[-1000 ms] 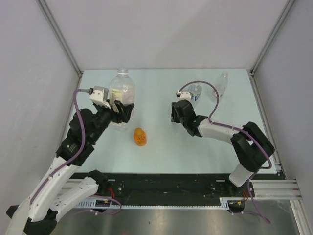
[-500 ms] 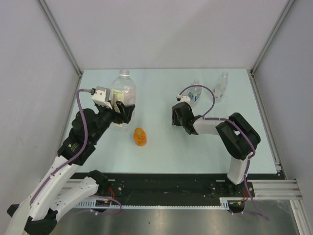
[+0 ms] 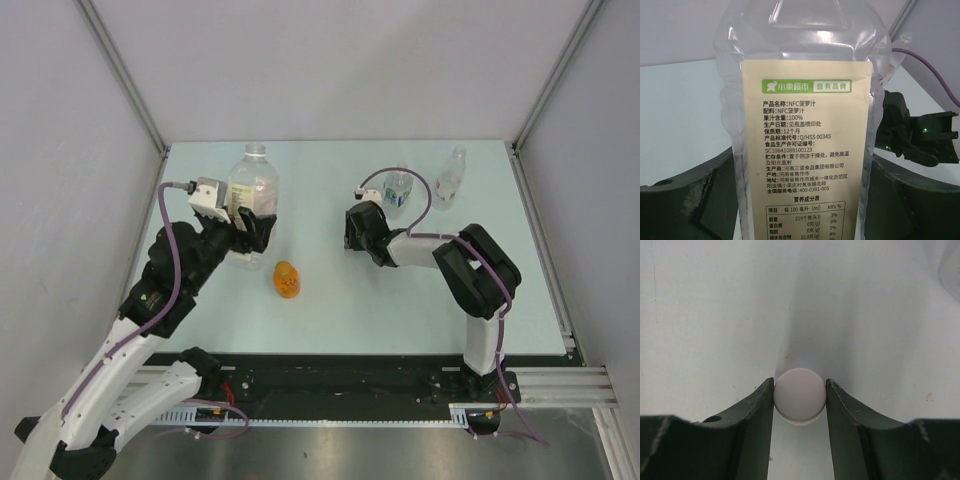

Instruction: Unscrew the bottle caps

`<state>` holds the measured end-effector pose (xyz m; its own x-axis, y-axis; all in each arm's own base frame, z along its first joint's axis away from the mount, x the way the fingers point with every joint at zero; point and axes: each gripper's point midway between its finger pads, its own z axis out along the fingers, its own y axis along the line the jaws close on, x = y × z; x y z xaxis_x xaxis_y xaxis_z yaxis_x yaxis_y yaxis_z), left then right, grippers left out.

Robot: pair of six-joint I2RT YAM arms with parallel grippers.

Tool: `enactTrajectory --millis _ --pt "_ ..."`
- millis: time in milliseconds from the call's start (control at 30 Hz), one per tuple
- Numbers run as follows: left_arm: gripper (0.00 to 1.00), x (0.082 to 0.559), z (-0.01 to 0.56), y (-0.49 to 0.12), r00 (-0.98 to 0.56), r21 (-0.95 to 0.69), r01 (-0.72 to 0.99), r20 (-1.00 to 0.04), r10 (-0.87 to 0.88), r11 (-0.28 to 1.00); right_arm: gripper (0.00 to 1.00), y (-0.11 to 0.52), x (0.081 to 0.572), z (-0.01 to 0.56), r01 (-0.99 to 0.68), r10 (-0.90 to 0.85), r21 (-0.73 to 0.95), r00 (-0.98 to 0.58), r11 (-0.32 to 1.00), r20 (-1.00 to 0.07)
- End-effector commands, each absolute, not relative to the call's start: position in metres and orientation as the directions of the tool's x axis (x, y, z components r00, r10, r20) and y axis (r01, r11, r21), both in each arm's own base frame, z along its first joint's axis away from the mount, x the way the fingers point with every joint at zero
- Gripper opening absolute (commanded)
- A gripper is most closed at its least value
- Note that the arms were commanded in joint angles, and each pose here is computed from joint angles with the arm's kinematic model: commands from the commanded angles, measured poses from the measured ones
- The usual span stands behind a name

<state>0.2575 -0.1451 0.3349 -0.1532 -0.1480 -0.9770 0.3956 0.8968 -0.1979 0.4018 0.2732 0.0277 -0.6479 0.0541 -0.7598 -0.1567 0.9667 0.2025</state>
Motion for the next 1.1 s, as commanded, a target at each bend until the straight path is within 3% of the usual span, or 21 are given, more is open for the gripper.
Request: enactTrajectory --millis 0,167,433,667,867,1033,1067 --pt "0.02 0.259 0.341 -0.145 -0.131 -0.205 0.399 -0.977 -0.166 0.894 0.41 0.269 0.398 0.02 -0.131 0.05 0.189 -0.682 0.973 -0.73" --pt "0.04 0.26 0.34 -0.146 -0.133 -0.207 0.4 -0.977 -0.167 0.893 0.57 0.267 0.393 0.024 -0.121 0.043 0.171 -0.682 0.978 -0.73" --pt "0.04 0.26 0.339 -0.146 -0.136 -0.206 0.401 -0.977 -0.165 0.892 0.63 0.269 0.393 0.04 -0.117 0.055 0.175 -0.66 0.977 -0.749" --pt "0.04 0.263 0.34 -0.148 -0.137 -0.202 0.397 -0.977 -0.16 0.895 0.66 0.293 0.384 0.167 -0.207 0.108 0.234 -0.483 0.95 -0.869" --pt "0.03 0.272 0.343 -0.16 -0.154 -0.211 0.423 -0.975 -0.159 0.881 0.68 0.266 0.355 0.295 -0.204 0.159 0.224 -0.293 0.953 -0.943" --pt "0.0 0.249 0.353 -0.227 -0.152 -0.195 0.749 -0.981 -0.122 0.633 0.72 0.253 0.314 0.362 -0.34 0.258 0.331 -0.243 0.88 -0.935" --pt "0.0 0.229 0.357 -0.251 -0.152 -0.185 0.862 -0.983 -0.108 0.472 0.74 0.253 0.307 0.371 -0.371 0.279 0.356 -0.245 0.858 -0.928"
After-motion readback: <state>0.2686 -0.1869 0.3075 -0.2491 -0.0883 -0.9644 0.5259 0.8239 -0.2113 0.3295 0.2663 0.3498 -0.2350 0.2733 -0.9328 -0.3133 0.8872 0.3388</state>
